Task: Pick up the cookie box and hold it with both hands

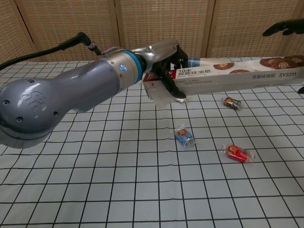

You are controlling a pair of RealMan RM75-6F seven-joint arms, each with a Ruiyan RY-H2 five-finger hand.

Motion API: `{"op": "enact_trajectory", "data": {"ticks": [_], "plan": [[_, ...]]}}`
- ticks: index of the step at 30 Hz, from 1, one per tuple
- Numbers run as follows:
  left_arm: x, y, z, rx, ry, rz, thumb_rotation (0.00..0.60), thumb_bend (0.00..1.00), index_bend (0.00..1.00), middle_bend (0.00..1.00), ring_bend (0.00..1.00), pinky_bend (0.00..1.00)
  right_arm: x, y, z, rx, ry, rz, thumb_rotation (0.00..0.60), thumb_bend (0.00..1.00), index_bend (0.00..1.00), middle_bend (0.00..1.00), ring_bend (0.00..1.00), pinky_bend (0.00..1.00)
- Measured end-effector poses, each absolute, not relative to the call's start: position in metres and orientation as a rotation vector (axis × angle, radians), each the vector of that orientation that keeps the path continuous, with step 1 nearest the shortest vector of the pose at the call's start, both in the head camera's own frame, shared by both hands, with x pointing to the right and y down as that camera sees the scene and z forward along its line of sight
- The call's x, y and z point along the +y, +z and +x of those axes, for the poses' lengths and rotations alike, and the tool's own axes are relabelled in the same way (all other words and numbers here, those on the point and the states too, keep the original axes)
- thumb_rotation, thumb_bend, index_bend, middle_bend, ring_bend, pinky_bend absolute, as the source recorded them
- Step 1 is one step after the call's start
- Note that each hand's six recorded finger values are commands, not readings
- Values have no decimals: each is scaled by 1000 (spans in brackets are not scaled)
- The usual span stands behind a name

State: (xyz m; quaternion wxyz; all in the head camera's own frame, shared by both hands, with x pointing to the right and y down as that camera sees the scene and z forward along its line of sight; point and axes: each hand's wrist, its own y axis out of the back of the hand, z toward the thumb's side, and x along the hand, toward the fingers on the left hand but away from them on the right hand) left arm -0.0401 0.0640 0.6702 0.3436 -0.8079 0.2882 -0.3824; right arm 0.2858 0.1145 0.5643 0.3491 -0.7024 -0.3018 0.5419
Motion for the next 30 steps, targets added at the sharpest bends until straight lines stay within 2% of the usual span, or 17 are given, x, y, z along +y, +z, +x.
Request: {"op": "enact_trajectory", "data": {"ticks": [9,16,19,20,22,23,25,27,30], "plan": [[64,670,-28,771,-996,-2114,600,423,804,626,566,662,109,576,261,-728,1442,-1807,600,0,0,0,0,0],[67,662,-28,790,-978,-2122,600,430,804,627,566,662,93,601,257,-729,1505,-1753,600,0,8,9,0,0],[67,659,-30,790,-978,-2113,600,435,804,627,566,662,88,609,254,-721,1519,-1731,600,78,143,118,59,0],[68,658,-30,791,-981,-2112,600,435,804,627,566,662,87,610,253,-716,1520,-1724,600,167,234,188,140,12],[68,657,-31,794,-983,-2111,600,435,804,627,566,662,85,613,251,-706,1521,-1709,600,355,396,327,334,149],[68,656,-31,794,-982,-2110,600,432,801,627,566,662,85,614,251,-704,1521,-1704,600,476,494,413,448,298],[67,656,-32,795,-980,-2110,600,420,790,626,566,660,85,615,250,-709,1524,-1708,600,636,610,519,587,526],[67,655,-32,801,-977,-2115,600,403,768,619,566,656,86,617,251,-709,1530,-1719,600,721,650,569,658,648],[68,656,-33,805,-972,-2123,600,389,731,592,566,648,87,619,253,-699,1546,-1746,600,755,642,581,691,723]]}}
